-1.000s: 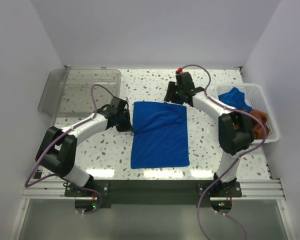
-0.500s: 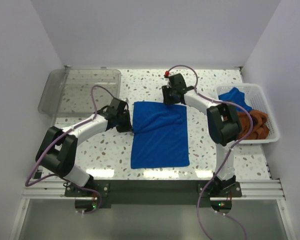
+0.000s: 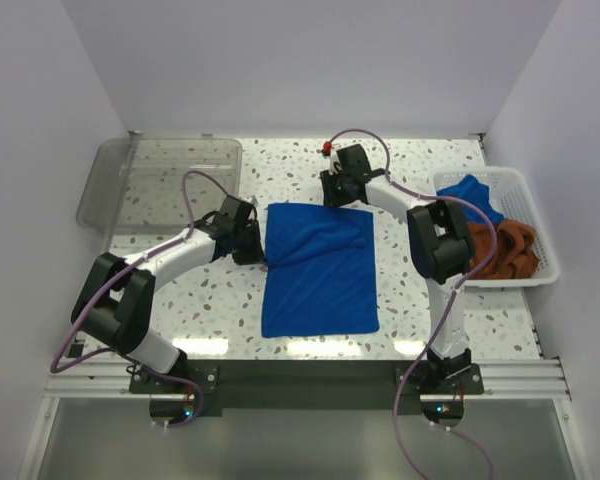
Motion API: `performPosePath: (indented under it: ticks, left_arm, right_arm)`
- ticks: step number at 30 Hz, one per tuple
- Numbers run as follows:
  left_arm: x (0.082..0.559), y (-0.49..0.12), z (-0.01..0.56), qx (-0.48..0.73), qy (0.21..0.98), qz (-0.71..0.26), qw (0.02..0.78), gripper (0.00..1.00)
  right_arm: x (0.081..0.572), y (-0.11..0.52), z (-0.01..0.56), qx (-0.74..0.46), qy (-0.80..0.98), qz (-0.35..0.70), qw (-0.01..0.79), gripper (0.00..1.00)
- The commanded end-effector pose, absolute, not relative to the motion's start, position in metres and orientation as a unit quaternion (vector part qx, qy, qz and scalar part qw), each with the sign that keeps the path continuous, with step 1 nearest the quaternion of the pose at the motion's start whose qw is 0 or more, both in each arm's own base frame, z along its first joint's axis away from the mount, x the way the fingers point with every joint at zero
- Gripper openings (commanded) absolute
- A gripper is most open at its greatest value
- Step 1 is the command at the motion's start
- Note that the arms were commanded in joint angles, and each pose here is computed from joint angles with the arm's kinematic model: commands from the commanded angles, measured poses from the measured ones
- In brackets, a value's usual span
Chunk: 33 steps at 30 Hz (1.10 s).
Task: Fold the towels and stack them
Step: Flatten out the crumpled towel
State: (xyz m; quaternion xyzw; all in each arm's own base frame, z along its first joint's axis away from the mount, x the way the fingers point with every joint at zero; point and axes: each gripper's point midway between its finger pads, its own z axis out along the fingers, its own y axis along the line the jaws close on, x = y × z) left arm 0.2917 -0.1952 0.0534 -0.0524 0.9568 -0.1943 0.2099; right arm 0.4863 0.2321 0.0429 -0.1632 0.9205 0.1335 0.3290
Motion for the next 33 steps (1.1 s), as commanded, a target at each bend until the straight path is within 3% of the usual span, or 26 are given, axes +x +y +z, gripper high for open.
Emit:
performPosePath:
  ticks: [1, 15, 18, 21, 24, 33]
  left_arm:
    - [0.298, -0.197, 0.056, -0.047, 0.953, -0.201, 0.221, 0.00]
    - [0.297, -0.195, 0.052, -0.046, 0.955, -0.194, 0.218, 0.00]
    - [0.297, -0.194, 0.053, -0.046, 0.955, -0.192, 0.220, 0.00]
    - [0.298, -0.193, 0.053, -0.048, 0.955, -0.191, 0.221, 0.00]
    - [0.300, -0.194, 0.055, -0.046, 0.955, -0.188, 0.224, 0.00]
    - [0.308, -0.191, 0.068, -0.047, 0.952, -0.182, 0.241, 0.00]
  right_arm:
    - [0.494, 0.243, 0.058, -0.184, 0.909, 0.156, 0.341, 0.36]
    - [0.486, 0.228, 0.038, -0.193, 0.918, 0.137, 0.318, 0.37]
    - [0.484, 0.228, 0.041, -0.198, 0.916, 0.141, 0.319, 0.30]
    - [0.483, 0.228, 0.049, -0.202, 0.912, 0.140, 0.327, 0.10]
    - [0.483, 0.227, 0.065, -0.205, 0.907, 0.142, 0.340, 0.00]
    - [0.455, 0.215, 0.121, -0.221, 0.889, 0.142, 0.375, 0.00]
